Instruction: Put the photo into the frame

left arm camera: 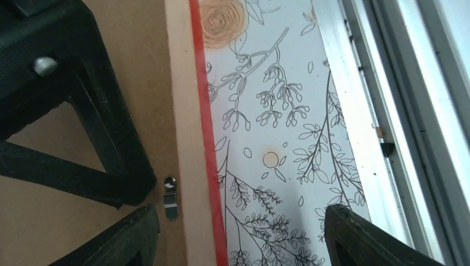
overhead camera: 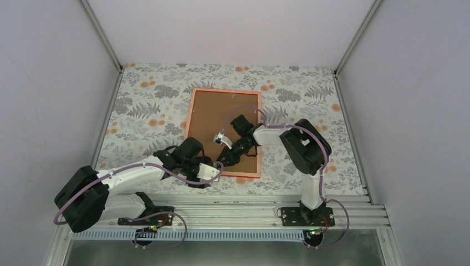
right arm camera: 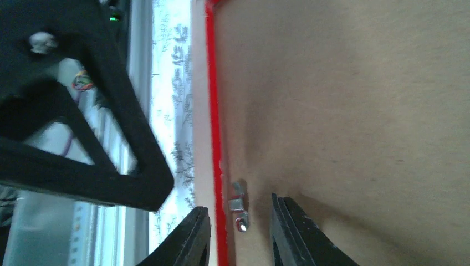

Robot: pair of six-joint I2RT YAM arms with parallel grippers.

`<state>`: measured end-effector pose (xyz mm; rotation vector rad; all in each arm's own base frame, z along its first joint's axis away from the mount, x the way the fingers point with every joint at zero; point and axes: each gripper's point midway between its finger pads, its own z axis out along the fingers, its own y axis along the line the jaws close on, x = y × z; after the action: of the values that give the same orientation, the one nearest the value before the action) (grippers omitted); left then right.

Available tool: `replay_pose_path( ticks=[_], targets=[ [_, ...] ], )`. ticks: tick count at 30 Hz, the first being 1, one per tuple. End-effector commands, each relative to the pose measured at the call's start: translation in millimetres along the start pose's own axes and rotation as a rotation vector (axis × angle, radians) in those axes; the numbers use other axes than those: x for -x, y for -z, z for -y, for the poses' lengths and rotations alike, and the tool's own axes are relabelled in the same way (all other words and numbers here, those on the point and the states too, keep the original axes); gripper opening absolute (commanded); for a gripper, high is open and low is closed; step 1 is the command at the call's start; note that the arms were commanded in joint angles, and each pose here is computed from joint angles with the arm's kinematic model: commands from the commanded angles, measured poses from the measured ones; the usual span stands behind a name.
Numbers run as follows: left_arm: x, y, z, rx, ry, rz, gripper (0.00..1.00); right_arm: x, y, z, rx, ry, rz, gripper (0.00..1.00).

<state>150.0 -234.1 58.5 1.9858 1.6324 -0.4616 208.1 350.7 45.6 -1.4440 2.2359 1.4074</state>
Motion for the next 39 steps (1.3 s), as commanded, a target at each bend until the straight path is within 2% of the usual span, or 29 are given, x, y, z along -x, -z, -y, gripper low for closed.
replay_pose_path(
  ticks=[1, 8, 17, 31, 39],
  targets=[
    [-5.6, -16.7, -8.8, 0.066, -0.046, -0.03, 0.74, -31.4, -15.7, 15.9, -0.006, -0.053, -0.07, 0.27],
    [-12.8, -29.3, -28.5, 0.126, -0.001, -0.081, 0.72, -40.9, -22.6, 34.1, -0.053, -0.12, -0.098, 0.24],
    [-25.4, -40.3, -19.7, 0.083, 0.019, -0.12, 0.66, -46.7, -19.7, 43.4, -0.068, -0.186, -0.087, 0.2],
    [-48.8, -42.9, 16.2, -0.076, 0.051, -0.206, 0.47, -46.6, -11.0, 53.1, -0.068, -0.233, -0.058, 0.17],
    [-43.9, -43.9, 30.7, -0.143, -0.015, -0.197, 0.32, -47.0, -9.5, 56.9, -0.072, -0.245, -0.052, 0.16]
  ],
)
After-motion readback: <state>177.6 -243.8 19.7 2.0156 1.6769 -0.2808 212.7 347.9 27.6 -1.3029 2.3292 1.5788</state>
